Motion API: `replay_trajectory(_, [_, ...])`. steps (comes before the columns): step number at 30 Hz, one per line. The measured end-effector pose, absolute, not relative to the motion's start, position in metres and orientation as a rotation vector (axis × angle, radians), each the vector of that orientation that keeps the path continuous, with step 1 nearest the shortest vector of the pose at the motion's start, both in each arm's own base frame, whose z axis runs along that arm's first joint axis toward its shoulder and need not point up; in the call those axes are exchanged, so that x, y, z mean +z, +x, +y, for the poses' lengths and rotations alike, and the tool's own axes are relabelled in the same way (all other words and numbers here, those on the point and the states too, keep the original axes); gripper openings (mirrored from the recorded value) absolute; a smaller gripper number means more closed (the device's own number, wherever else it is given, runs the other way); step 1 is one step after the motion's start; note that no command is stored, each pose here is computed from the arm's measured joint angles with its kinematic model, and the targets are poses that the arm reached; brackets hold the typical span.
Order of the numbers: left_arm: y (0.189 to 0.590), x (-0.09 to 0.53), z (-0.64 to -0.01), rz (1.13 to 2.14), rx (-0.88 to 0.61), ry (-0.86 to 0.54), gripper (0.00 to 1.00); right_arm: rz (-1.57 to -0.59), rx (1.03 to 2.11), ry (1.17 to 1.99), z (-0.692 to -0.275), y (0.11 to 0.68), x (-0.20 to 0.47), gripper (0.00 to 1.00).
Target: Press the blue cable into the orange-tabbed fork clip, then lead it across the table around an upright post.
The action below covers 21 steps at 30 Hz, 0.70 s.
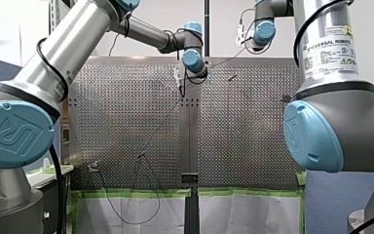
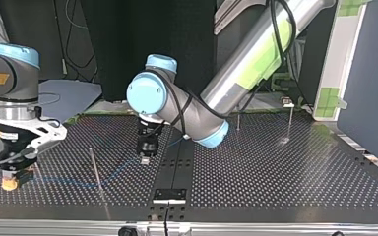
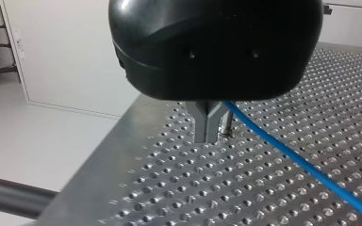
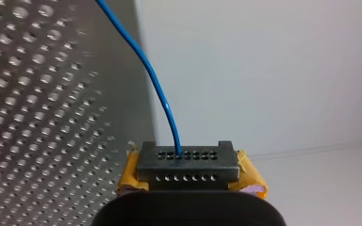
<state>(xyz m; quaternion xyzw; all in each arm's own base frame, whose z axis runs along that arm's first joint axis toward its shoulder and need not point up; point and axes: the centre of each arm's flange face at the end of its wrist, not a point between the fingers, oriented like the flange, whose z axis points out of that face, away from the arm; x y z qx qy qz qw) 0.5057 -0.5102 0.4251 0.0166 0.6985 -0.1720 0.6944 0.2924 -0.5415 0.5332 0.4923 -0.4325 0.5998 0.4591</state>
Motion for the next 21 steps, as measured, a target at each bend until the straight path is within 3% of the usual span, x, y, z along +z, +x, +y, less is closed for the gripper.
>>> replay_trajectory(15, [0.538, 0.389, -0.549, 1.561, -0.426, 0.024, 0.0, -1.136, 1.408, 1.257, -0.559, 0.272, 0.482, 0.0])
replay_trajectory(21, [0.545, 0.409, -0.555, 1.516, -0.469, -0.009, 0.0, -1.153, 1.389, 1.251, -0.564, 0.261, 0.475, 0.0])
